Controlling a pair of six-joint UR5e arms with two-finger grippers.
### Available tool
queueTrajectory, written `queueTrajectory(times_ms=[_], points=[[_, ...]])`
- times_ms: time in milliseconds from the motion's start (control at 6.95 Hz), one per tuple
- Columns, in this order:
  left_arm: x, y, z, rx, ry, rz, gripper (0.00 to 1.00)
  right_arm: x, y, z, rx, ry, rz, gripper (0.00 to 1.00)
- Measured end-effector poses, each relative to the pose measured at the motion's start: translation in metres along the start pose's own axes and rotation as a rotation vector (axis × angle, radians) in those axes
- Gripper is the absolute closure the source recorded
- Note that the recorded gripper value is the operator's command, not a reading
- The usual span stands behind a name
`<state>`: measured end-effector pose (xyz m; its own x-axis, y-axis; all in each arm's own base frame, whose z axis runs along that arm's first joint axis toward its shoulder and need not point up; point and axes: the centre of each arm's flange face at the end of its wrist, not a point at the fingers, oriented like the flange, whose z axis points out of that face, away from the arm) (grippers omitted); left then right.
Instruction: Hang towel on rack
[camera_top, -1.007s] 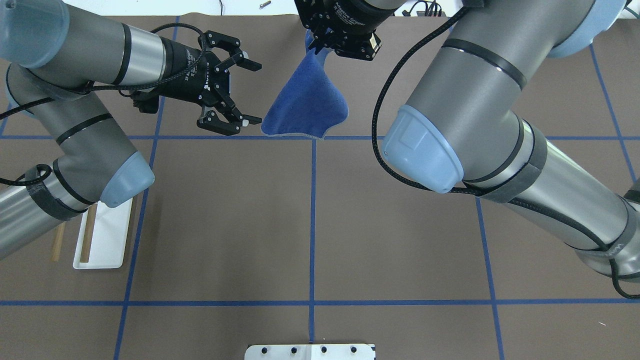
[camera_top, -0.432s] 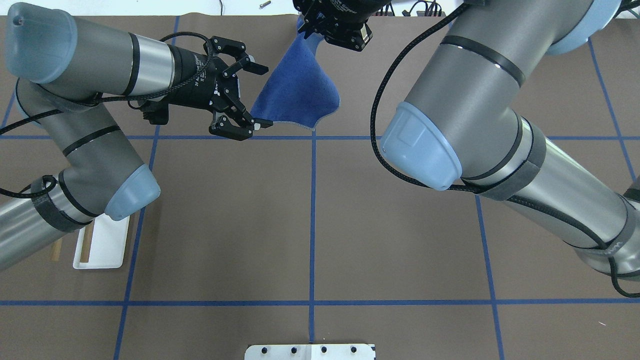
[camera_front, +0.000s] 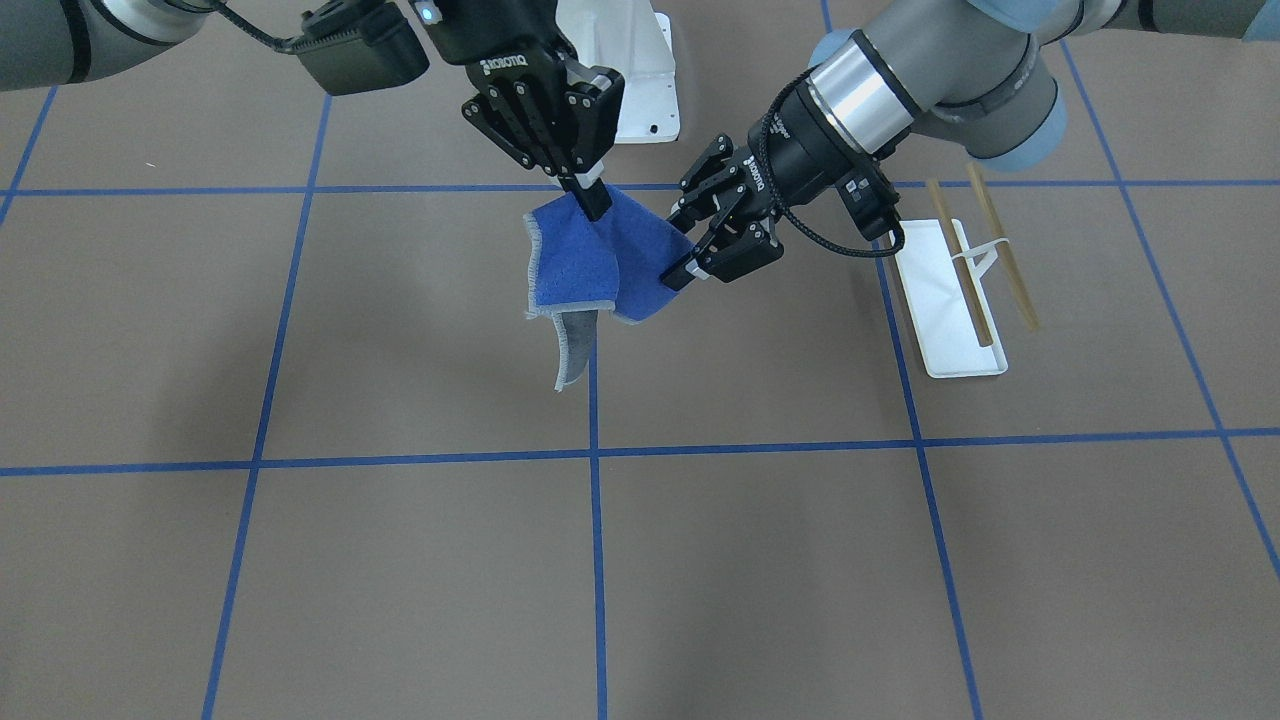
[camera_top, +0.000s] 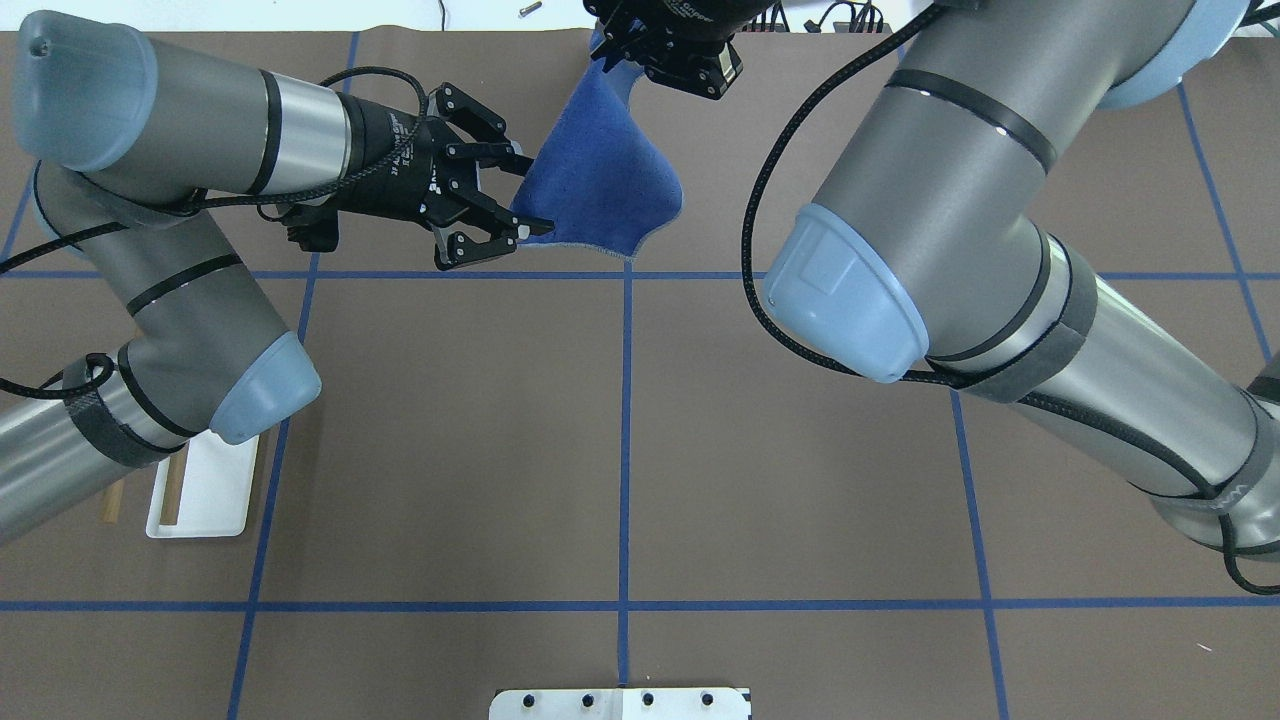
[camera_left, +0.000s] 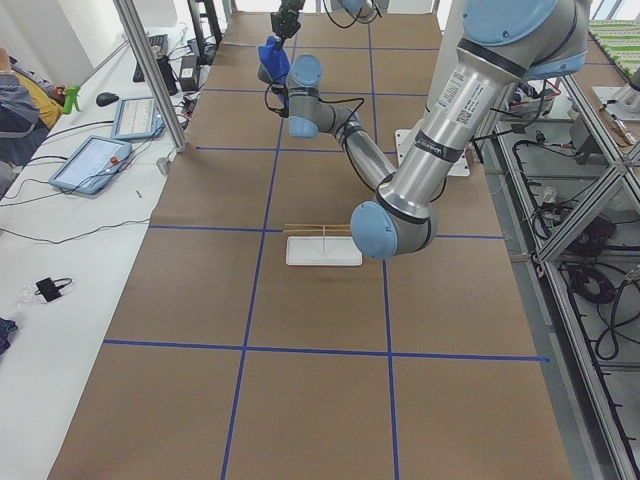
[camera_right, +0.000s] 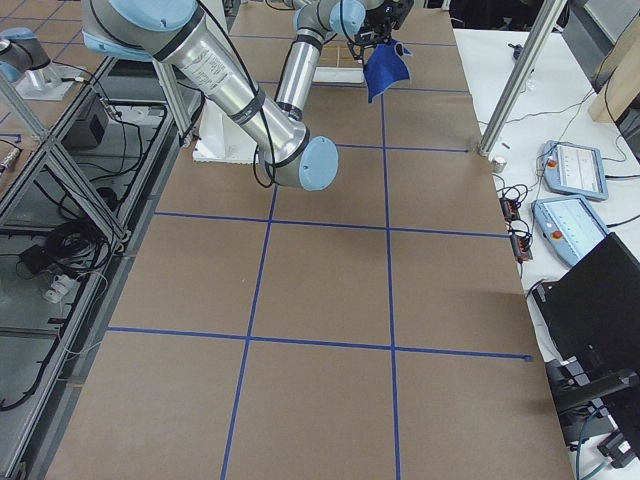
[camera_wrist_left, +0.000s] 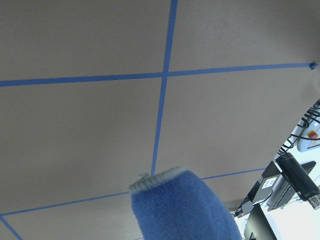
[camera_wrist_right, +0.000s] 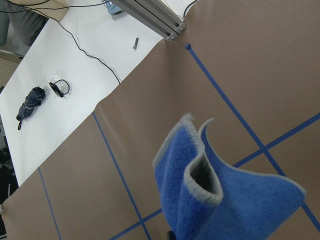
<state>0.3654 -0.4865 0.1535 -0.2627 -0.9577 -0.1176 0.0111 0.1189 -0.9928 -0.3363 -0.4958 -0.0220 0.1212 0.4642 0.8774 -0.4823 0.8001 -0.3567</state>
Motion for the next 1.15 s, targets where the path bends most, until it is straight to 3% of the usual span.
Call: queueTrajectory(times_ms=[144,288,863,1007,1151], points=[[-0.001,0.000,-0.002,-0.005,0.001,0.006,1.00,0.000,0.000,-0.001,0.001,-0.001,0.000,1.00],[-0.001,0.001,-0.004,-0.015,0.002,0.016,1.00,0.000,-0.001,-0.001,0.002,-0.002,-0.001,0.01],[0.002,-0.001,-0.006,-0.019,0.039,0.095,1.00,0.006,-0.008,0.003,0.010,0.009,-0.033,0.00],[0.005,-0.007,-0.008,0.001,0.082,0.216,1.00,0.011,-0.011,0.003,0.014,0.012,-0.044,0.00],[0.007,-0.020,-0.015,0.037,0.126,0.398,1.00,0.017,-0.014,0.002,0.017,0.016,-0.060,0.00]])
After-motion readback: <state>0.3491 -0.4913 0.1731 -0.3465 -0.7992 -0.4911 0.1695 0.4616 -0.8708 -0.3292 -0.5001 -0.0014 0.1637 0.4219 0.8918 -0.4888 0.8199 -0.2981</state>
